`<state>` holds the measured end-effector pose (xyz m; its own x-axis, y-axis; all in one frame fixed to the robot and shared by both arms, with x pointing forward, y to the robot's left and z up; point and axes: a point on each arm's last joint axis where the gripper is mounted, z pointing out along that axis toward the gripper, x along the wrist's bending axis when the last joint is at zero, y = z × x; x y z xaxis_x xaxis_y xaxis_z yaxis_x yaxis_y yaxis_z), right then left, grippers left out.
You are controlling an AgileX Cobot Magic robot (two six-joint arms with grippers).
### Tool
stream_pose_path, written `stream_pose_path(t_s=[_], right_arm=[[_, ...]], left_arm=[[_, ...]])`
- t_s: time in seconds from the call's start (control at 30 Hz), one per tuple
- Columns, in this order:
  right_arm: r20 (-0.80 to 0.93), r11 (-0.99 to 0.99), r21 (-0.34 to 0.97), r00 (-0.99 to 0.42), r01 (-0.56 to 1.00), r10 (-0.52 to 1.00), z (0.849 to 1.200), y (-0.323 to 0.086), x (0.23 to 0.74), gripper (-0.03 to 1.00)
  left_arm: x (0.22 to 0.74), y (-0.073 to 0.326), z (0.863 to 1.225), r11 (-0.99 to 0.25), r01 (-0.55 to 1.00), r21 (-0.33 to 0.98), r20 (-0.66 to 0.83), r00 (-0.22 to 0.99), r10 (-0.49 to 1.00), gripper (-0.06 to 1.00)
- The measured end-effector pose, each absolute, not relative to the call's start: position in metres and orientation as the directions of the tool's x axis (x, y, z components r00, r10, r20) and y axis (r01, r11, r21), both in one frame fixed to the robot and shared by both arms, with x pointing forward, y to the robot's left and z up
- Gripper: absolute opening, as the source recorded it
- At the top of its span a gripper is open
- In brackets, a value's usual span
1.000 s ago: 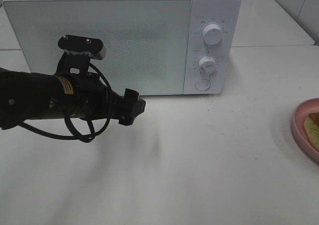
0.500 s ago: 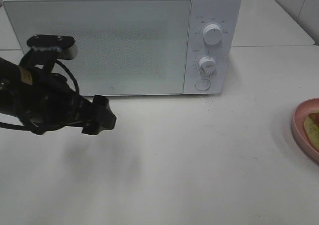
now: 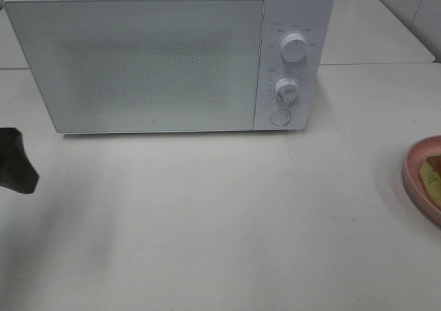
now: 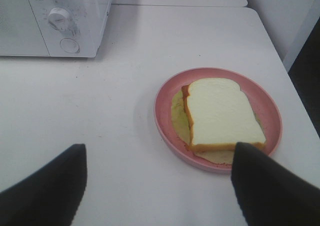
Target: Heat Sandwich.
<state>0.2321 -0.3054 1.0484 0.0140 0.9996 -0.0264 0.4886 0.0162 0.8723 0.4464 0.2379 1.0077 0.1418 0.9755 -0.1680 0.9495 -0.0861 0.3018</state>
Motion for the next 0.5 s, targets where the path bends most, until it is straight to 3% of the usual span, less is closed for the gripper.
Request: stream_pose_path(t_s=[0.23, 0.5], right_arm=[[-0.026, 0.016, 0.872, 0.014, 0.489, 1.000, 1.048, -0.305, 0.232, 0.77], [-0.026, 0.016, 0.872, 0.014, 0.489, 1.000, 1.048, -0.305, 0.232, 0.77]], left_arm=[[0.422, 0.277, 1.025, -0.024, 0.976, 0.219, -0.101, 0.047, 0.994, 0.97], [0.391, 0.288, 1.043, -0.031, 0.982, 0.186, -0.051, 0.041, 0.998, 0.97]])
